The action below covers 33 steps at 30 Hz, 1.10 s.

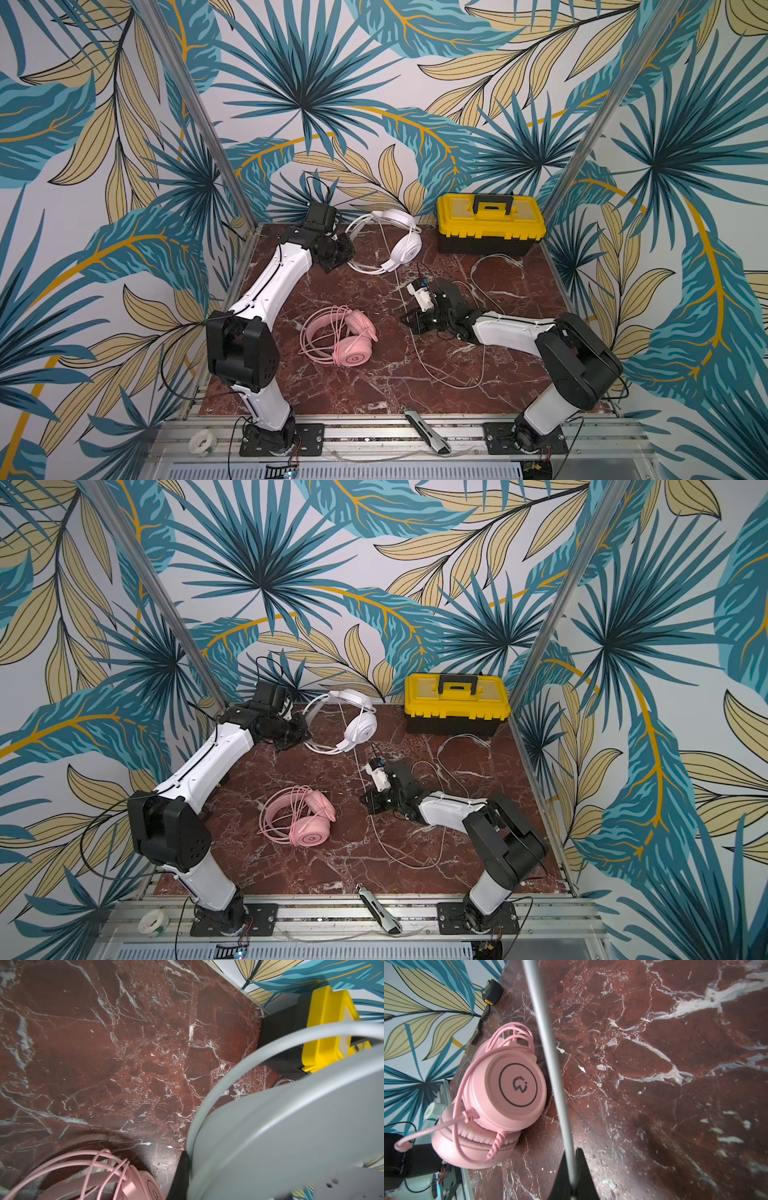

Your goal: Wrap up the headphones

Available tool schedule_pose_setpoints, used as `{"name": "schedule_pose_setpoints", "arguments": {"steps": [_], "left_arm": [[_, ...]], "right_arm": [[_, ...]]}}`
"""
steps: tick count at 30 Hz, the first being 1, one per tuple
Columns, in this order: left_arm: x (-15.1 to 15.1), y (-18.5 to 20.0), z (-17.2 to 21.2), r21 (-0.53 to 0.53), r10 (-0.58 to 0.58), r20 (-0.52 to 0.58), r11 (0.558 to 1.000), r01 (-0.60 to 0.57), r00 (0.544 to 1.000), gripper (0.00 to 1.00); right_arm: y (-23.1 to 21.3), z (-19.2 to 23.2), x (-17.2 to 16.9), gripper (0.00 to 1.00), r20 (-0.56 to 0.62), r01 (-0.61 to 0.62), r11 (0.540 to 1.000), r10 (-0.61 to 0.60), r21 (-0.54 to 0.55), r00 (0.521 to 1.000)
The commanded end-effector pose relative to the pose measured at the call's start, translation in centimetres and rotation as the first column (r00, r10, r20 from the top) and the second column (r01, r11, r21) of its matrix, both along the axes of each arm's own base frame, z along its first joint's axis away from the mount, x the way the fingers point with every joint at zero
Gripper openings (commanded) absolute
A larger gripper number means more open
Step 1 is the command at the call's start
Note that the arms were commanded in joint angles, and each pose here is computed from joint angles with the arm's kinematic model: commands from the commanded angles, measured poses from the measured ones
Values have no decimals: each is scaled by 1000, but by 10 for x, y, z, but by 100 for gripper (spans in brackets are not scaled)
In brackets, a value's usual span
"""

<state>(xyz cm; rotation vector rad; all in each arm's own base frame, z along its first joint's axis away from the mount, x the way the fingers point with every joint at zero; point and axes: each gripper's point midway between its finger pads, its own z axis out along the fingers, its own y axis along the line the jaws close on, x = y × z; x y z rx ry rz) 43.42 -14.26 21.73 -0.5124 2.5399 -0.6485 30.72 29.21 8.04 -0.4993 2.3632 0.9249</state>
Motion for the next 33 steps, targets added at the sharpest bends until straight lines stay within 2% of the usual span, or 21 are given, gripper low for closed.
{"name": "schedule_pose_setpoints", "arguments": {"steps": [1,7,12,16,24,28,33], "left_arm": [[13,9,2,41,45,50,998,-47,998,0],[7,20,-23,203,30,10,979,-31,1000,0],[5,14,-38,272,-8,-25,962,15,1000,0],[6,1,-43,312,-41,-48,949,54,998,0],[3,-11,-48,430,-167,-96,882,192,981,0],[-1,-25,-52,463,-267,-106,839,285,958,0],[-7,-44,-55,458,-376,-119,800,387,919,0]], "right_arm": [[-11,-6,-18,0,-7,-41,992,41,-117,999],[-19,10,-40,0,-3,-136,970,138,-201,990],[-18,29,-69,0,-87,-318,918,306,-238,948],[-20,48,-77,0,-112,-412,866,397,-284,911],[-35,89,-59,0,33,-432,771,504,-468,863],[-40,104,-46,0,111,-431,707,580,-562,807],[-42,118,-34,0,189,-422,620,682,-662,706]]}}
